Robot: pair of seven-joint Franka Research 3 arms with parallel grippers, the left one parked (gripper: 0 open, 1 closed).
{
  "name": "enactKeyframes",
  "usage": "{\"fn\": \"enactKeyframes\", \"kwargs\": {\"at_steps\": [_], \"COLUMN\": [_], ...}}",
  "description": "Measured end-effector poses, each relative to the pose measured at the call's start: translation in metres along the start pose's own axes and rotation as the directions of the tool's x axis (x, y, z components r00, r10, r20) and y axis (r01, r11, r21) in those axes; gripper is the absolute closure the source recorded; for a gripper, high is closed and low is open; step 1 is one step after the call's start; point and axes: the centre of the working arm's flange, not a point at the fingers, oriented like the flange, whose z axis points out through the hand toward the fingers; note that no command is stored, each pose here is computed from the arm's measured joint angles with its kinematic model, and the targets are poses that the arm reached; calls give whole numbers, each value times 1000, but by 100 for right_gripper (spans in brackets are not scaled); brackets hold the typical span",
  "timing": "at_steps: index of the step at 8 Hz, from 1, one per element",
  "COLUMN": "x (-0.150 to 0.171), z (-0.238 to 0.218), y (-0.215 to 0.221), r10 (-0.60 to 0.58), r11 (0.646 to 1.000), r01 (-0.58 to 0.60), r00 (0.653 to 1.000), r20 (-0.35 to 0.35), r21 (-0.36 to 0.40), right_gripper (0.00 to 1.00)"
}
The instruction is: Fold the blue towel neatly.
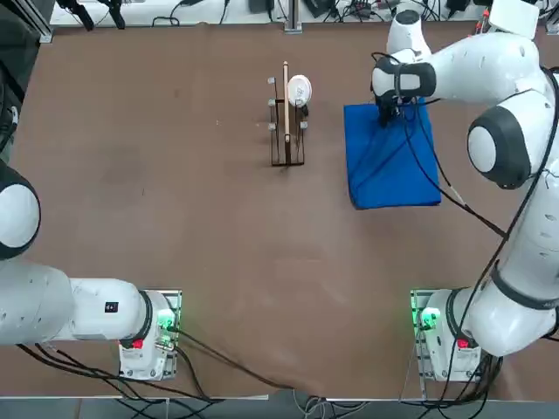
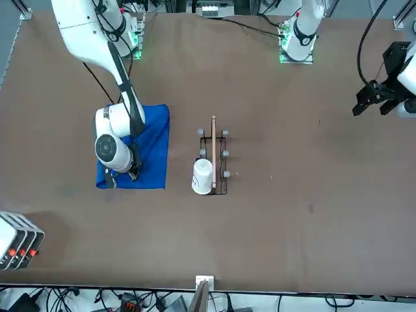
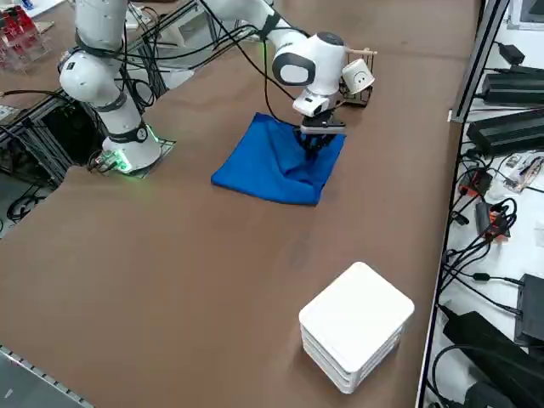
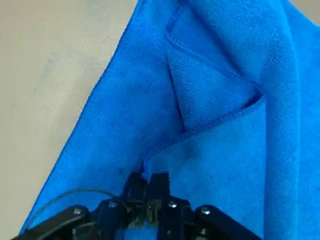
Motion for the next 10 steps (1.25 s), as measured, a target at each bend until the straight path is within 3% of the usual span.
{"fn": "enactKeyframes", "kwargs": {"at_steps": [4, 8, 10], "x": [-8, -68, -84], "z": [-25, -52, -76], "y": [-1, -22, -36], "r10": [-103, -308, -354], "r11": [994, 949, 927], "r01": [103, 306, 353], "r00": [995, 952, 935], "r20": [2, 4, -19], "r21": [19, 76, 123], "right_gripper": [97, 97, 97]}}
